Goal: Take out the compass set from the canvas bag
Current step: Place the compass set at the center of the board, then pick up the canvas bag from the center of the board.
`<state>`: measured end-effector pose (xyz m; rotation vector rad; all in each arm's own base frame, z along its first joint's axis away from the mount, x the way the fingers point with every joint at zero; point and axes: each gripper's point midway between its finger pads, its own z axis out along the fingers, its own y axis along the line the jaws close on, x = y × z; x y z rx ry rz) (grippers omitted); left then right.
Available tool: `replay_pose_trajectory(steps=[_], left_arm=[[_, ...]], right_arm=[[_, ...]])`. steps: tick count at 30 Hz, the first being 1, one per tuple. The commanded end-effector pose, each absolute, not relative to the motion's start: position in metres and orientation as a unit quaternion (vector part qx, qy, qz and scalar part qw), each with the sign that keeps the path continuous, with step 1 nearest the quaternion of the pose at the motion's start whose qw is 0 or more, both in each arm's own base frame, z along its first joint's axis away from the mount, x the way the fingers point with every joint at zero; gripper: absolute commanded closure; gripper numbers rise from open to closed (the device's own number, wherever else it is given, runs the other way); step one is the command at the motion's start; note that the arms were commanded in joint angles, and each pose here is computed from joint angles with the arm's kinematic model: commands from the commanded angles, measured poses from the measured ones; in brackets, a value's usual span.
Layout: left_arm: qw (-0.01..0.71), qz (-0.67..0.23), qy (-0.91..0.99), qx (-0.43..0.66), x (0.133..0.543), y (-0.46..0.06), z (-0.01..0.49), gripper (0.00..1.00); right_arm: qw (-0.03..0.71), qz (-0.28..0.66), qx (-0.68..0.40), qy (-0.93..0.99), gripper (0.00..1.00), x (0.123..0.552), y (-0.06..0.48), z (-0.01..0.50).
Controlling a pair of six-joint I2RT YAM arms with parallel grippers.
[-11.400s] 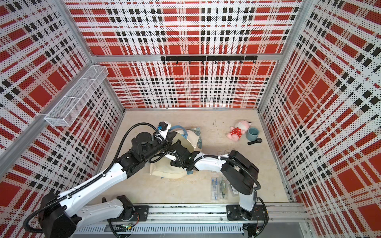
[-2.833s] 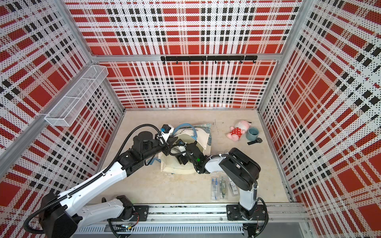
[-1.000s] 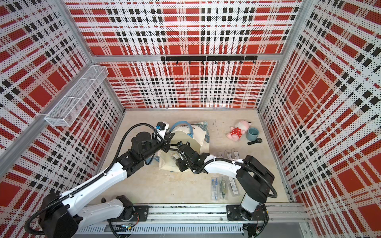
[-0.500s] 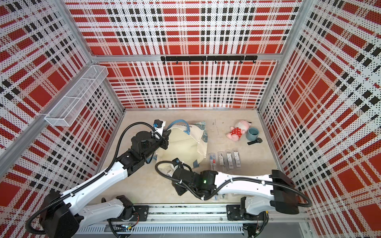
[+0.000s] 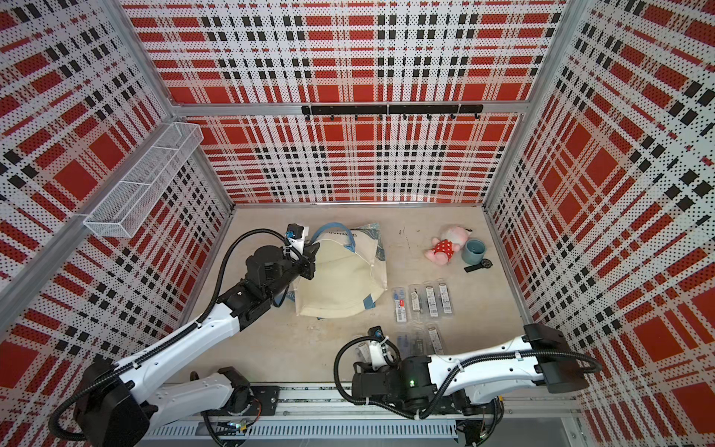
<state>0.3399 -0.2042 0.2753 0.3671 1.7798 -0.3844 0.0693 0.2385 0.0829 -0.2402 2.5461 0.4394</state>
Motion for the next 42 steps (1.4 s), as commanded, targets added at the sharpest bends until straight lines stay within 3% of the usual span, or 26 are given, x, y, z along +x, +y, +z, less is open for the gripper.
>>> replay_pose_trajectory(steps=[1,8,18,23,27,31,34,39,42], left_arm=[[0.637,-0.18,0.737,0.138,0.341,-0.2,0.306,1.0],[0.634,-0.183,0.738,0.142,0.341,-0.202,0.305,1.0],[0.629,-0.193,0.739,0.144,0.343,-0.207,0.305,1.0],[0.618,-0.209,0.745,0.139,0.343,-0.211,0.306,1.0],[0.59,-0.233,0.765,0.109,0.351,-0.213,0.311,1.0],[0.571,-0.279,0.772,0.029,0.368,-0.206,0.328,1.0],[0.568,-0.321,0.757,-0.035,0.375,-0.192,0.342,1.0],[0.551,-0.407,0.721,-0.102,0.378,-0.188,0.358,1.0],[0.539,-0.435,0.714,-0.107,0.375,-0.197,0.361,1.0]], right_arm=[[0.304,0.179,-0.001,0.936,0.65,0.086,0.226,0.081],[0.277,0.196,0.016,0.94,0.59,0.084,0.225,0.054],[0.249,0.188,0.026,0.95,0.39,0.083,0.22,0.035],[0.253,0.186,0.025,0.949,0.37,0.092,0.217,0.042],[0.305,0.211,0.01,0.929,0.36,0.124,0.232,0.108],[0.342,0.31,0.029,0.887,0.3,0.169,0.256,0.171],[0.354,0.372,0.068,0.855,0.26,0.202,0.258,0.194],[0.36,0.462,0.142,0.798,0.28,0.248,0.247,0.205],[0.37,0.463,0.149,0.791,0.28,0.268,0.245,0.203]])
